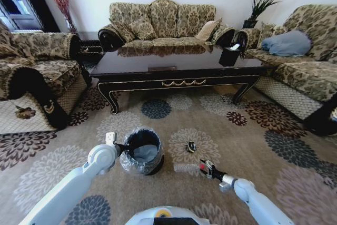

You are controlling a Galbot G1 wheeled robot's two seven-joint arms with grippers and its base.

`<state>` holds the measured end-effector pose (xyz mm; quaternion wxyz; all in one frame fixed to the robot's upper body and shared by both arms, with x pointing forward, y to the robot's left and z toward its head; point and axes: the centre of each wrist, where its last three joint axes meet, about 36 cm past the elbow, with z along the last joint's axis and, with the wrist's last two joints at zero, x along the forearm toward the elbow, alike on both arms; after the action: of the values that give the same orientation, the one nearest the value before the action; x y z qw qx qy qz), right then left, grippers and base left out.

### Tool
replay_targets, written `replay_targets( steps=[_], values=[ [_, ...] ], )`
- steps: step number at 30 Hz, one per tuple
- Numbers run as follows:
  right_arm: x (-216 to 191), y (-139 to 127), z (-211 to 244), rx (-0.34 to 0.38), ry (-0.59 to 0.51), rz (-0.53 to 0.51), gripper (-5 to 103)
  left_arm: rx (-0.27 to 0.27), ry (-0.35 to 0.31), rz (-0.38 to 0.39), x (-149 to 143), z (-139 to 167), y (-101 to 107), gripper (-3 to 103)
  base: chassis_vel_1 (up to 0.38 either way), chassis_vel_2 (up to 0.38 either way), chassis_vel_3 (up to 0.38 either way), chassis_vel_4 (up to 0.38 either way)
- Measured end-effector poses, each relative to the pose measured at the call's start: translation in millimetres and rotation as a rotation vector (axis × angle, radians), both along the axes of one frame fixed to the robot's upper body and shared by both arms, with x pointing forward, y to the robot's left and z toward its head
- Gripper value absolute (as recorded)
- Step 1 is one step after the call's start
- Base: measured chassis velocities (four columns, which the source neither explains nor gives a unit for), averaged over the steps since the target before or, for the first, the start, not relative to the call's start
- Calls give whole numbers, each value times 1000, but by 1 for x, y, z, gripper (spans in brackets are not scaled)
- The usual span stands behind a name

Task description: Move to the front of the table and pick up the trash from the floor, then place it into the trash bin.

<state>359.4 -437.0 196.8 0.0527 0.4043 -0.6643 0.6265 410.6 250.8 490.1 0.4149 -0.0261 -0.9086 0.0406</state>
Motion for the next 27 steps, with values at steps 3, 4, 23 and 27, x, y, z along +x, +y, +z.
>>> replay_targets(
  steps=[3, 4, 23, 27],
  values=[
    [-1, -1, -1, -1, 4, 2, 52, 1, -1, 1, 1, 0, 1, 2, 0, 0, 0, 0],
    [-3, -1, -1, -1, 9, 4, 47, 1, -2, 2, 1, 1, 1, 2, 0, 0, 0, 0],
    [-12, -10, 5, 6, 7, -10, 28, -3, -2, -2, 2, 0, -1, 2, 0, 0, 0, 0],
    [-14, -28, 15, 36, -9, -77, 28, 0, -4, -5, 3, 2, 0, 2, 0, 0, 0, 0]
  ],
)
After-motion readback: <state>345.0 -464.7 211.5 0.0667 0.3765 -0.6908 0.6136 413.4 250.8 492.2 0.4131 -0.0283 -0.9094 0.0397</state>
